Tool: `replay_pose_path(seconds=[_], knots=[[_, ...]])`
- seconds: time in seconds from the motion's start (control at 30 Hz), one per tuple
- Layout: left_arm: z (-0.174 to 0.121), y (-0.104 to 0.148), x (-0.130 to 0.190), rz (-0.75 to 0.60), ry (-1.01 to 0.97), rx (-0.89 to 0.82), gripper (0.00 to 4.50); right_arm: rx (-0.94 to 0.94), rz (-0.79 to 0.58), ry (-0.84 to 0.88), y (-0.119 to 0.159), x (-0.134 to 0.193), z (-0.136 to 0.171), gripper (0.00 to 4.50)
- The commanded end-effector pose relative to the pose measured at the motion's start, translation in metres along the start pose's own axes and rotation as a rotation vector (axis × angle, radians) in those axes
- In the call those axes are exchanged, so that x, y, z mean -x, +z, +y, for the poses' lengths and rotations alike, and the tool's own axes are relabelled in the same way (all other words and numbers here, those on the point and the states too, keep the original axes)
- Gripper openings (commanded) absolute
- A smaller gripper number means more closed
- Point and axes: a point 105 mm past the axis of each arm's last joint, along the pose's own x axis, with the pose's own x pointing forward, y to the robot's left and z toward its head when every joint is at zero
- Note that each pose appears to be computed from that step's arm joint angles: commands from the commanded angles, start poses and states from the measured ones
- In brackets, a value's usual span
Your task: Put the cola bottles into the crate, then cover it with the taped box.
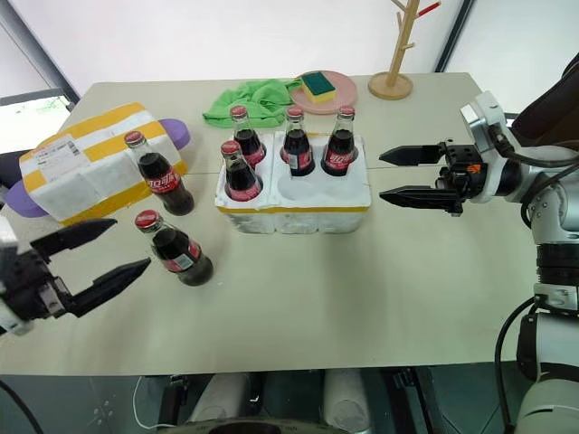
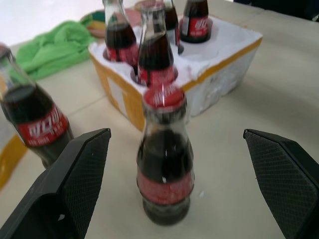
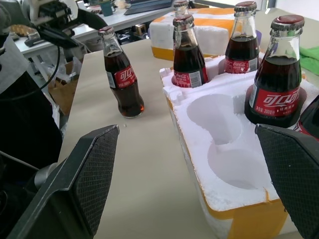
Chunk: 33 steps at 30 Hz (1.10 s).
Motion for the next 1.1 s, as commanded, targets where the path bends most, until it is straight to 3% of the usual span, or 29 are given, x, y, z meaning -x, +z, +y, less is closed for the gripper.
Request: replay_pose_path(seconds=[0.03,0.57,1.1], knots=[[-0.003,-0.003,-0.005,-0.01,0.011,-0.093,4.47,0.05,-0.012,-0.004,0.015,0.005,0.002,4.5],[0.01,-0.051,-0.038,-0.054,0.132,-0.032,4.47,0.05,-0.016,0.04,0.021,0.007,0.015,4.5],[0.005,-0.059,-0.053,-0.062,0.107,-0.022,4.47,0.044,-0.019,0.044,0.022,0.005,0.016,4.5]])
